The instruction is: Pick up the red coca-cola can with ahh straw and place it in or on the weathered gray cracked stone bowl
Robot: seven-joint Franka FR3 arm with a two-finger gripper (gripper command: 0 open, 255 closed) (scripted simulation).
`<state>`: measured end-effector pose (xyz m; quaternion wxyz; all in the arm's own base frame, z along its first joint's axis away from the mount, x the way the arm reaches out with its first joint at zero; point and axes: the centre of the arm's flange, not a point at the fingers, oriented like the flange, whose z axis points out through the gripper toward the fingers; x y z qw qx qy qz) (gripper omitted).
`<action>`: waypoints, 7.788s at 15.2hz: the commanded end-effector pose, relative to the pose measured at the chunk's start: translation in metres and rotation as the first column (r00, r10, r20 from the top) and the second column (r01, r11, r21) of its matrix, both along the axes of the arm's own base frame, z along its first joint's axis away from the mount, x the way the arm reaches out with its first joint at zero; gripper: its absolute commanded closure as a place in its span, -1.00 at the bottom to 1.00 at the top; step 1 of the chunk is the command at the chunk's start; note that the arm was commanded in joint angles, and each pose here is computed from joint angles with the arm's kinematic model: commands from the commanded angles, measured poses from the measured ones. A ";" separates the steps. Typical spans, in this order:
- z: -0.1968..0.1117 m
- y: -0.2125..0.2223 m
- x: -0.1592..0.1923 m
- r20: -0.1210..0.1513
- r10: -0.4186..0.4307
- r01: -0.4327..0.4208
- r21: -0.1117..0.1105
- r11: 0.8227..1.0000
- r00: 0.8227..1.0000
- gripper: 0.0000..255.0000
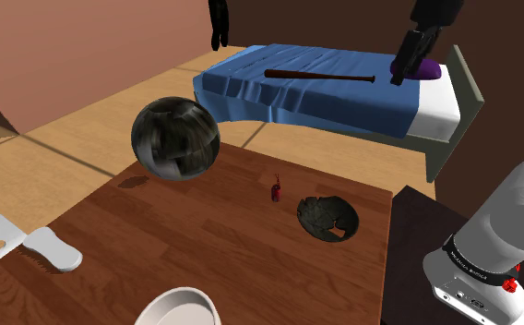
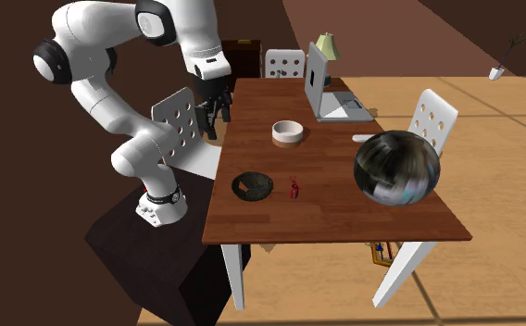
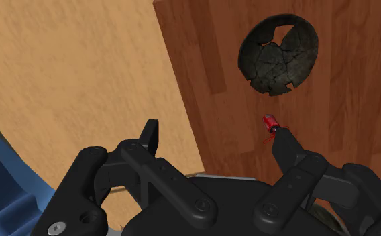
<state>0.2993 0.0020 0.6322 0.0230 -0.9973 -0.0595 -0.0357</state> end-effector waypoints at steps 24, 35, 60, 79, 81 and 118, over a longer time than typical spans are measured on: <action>-0.219 0.174 0.117 0.026 -0.248 0.249 -0.003 0.969 0.968 -1.00; -0.311 0.231 0.174 0.036 -0.338 0.338 -0.003 0.941 0.941 -1.00; -0.329 0.231 0.178 0.036 -0.338 0.338 -0.003 0.941 0.941 1.00; -0.229 0.231 0.178 0.036 -0.338 0.338 -0.003 0.941 0.941 1.00; -0.220 0.231 0.178 0.036 -0.338 0.338 -0.003 0.941 0.941 1.00; -0.290 0.182 0.002 0.036 -0.338 0.338 -0.003 0.941 0.941 1.00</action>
